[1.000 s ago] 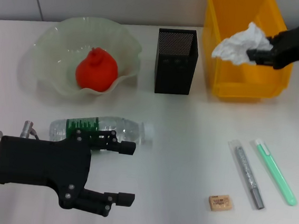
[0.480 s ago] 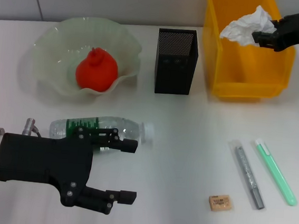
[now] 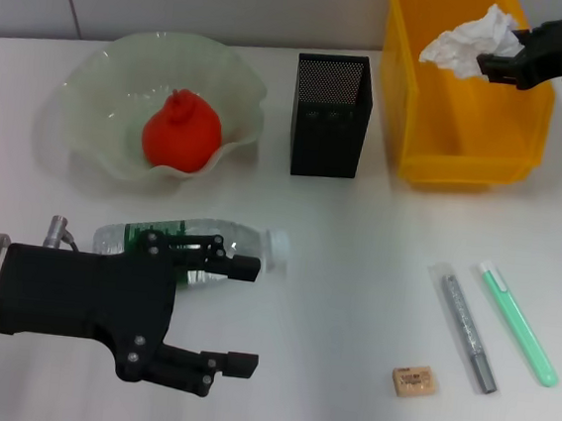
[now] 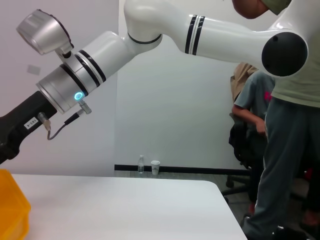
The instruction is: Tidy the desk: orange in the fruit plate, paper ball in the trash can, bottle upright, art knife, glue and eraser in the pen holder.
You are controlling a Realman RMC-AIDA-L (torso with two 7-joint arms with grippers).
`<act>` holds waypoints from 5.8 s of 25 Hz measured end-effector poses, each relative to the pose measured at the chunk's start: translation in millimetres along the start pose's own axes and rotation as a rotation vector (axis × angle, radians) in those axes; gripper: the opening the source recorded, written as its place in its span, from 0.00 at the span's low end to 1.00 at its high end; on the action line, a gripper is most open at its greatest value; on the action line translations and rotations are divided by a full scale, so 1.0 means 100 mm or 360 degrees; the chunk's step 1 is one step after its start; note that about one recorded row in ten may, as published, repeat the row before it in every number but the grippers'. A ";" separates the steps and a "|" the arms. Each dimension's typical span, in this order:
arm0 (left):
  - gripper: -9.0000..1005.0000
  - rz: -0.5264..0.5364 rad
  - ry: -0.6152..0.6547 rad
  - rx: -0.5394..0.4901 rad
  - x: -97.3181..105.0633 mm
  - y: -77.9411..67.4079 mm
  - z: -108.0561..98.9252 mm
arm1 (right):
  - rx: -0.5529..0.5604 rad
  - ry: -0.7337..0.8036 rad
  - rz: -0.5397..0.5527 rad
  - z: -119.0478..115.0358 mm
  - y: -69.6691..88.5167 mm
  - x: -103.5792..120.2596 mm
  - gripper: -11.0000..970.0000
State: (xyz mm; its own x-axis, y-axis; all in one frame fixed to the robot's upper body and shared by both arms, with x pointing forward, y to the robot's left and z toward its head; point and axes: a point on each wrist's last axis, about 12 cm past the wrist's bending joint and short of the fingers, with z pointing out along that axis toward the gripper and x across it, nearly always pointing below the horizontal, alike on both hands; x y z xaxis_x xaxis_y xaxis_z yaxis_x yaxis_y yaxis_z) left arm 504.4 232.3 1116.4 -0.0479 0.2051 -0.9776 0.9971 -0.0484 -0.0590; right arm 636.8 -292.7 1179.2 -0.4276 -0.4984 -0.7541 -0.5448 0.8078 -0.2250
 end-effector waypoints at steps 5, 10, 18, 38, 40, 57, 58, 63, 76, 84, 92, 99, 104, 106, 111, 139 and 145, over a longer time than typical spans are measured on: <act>0.83 0.0002 0.0004 0.0004 0.00 0.00 0.01 | 0.0004 -0.0005 -0.0002 0.01 0.00 0.01 0.51; 0.83 0.0000 0.0005 0.0005 0.00 0.01 0.01 | 0.0003 -0.0012 0.0001 0.01 0.00 0.00 0.67; 0.83 0.0000 0.0004 -0.0001 0.00 0.01 0.02 | -0.0139 -0.0233 -0.0064 -0.27 0.16 -0.03 0.76; 0.83 -0.0020 -0.0033 -0.0090 0.02 0.06 0.00 | -0.0823 -0.0706 -0.0177 -1.05 0.42 0.47 0.76; 0.83 -0.0029 -0.0031 -0.0127 0.03 0.08 0.00 | -0.0904 -0.0709 -0.0233 -1.08 0.49 0.52 0.76; 0.83 -0.0060 -0.0057 -0.0295 -0.03 0.25 0.01 | -0.1115 -0.0740 -0.0243 -1.18 0.68 1.06 0.76; 0.83 -0.0060 -0.0057 -0.0295 -0.03 0.25 0.01 | -0.1117 -0.0739 -0.0242 -1.18 0.68 1.08 0.76; 0.83 -0.0141 -0.0022 -0.0296 -0.10 0.36 0.07 | -0.1121 -0.0724 -0.0214 -1.17 0.69 1.12 0.76; 0.83 -0.0196 0.0365 -0.0468 -0.28 0.72 0.22 | -0.1066 -0.0656 -0.0051 -1.14 0.64 1.36 0.76; 0.83 -0.0131 0.0595 -0.0364 -0.30 0.74 0.39 | -0.1055 -0.0661 0.0008 -1.12 0.66 1.46 0.76; 0.81 -0.0048 0.0857 -0.0375 -0.28 0.78 0.61 | -0.1062 -0.0667 0.0017 -1.11 0.67 1.45 0.76; 0.80 0.0022 0.0937 -0.0458 -0.28 0.86 0.71 | -0.1096 -0.0670 0.0037 -1.07 0.70 1.45 0.76; 0.80 0.0033 0.0968 -0.0480 -0.30 0.91 0.74 | -0.1104 -0.0633 0.0044 -1.07 0.71 1.49 0.76; 0.79 0.0031 0.1001 -0.0488 -0.29 0.93 0.75 | -0.1100 -0.0628 0.0048 -1.07 0.71 1.50 0.76; 0.79 0.0022 0.1053 -0.0467 -0.25 0.94 0.80 | -0.1095 -0.0625 0.0057 -1.08 0.72 1.52 0.76; 0.75 0.0062 0.1130 -0.0459 -0.12 0.90 0.95 | -0.1120 -0.0632 0.0101 -1.04 0.76 1.57 0.75; 0.74 0.0069 0.1145 -0.0459 -0.10 0.88 1.01 | -0.1117 -0.0632 0.0101 -1.04 0.76 1.57 0.75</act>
State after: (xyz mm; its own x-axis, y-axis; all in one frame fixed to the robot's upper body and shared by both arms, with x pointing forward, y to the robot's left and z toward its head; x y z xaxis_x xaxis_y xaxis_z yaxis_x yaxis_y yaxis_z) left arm 587.1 127.7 1100.7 -0.0565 0.7980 -0.6000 0.9780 0.1652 0.1276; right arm 453.4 -342.0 1107.9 -0.2569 -0.2025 -0.9450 -0.9102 0.3793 0.1661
